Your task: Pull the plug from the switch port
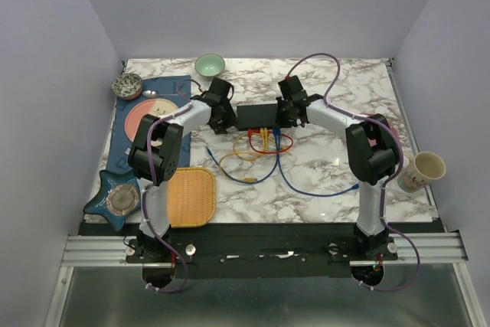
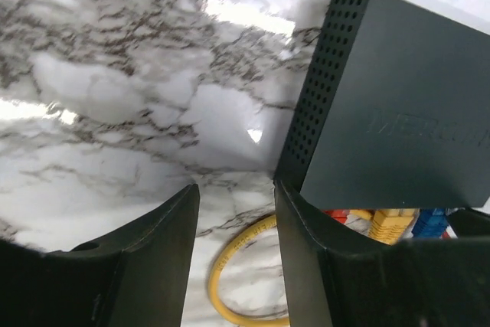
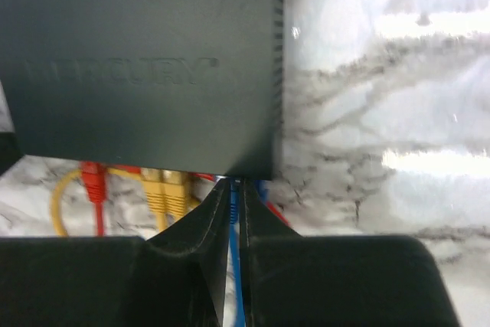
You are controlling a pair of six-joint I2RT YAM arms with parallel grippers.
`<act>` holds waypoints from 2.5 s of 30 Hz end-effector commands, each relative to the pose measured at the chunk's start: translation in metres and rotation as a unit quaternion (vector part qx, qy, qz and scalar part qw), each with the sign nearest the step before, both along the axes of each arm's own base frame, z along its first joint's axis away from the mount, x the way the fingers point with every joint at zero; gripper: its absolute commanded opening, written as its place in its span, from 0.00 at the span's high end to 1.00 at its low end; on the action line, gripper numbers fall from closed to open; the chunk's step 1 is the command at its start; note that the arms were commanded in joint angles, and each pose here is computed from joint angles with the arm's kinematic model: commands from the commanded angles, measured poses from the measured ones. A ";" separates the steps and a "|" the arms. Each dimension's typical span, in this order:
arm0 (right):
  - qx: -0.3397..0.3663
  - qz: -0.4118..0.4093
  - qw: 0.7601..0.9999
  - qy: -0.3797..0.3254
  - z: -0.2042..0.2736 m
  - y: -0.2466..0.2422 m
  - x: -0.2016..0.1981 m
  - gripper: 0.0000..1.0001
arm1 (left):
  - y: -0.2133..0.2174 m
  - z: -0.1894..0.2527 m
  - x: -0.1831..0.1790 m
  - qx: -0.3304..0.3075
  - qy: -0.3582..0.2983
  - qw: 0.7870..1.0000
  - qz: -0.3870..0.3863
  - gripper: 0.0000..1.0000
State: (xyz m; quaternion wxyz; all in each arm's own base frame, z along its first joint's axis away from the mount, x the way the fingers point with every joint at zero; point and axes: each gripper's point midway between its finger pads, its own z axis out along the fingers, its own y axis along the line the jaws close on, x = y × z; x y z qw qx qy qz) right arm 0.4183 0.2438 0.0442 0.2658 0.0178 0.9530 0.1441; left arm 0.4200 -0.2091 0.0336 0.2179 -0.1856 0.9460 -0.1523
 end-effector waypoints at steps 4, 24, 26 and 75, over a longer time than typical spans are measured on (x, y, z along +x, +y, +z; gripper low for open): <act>-0.001 -0.026 1.000 -0.011 0.013 -0.013 0.035 0.81 | -0.003 -0.003 0.011 -0.013 0.011 1.000 -0.001 0.44; 0.047 -0.019 0.998 0.038 -0.029 -0.018 -0.048 0.78 | -0.015 -0.017 0.016 -0.046 0.028 0.999 -0.004 0.41; 0.046 -0.020 0.998 0.038 -0.027 -0.021 -0.054 0.77 | -0.014 -0.017 0.015 -0.045 0.027 0.999 -0.001 0.41; -0.089 0.009 0.996 -0.006 0.032 -0.083 -0.124 0.95 | -0.005 0.028 0.019 -0.078 -0.040 0.996 0.020 0.40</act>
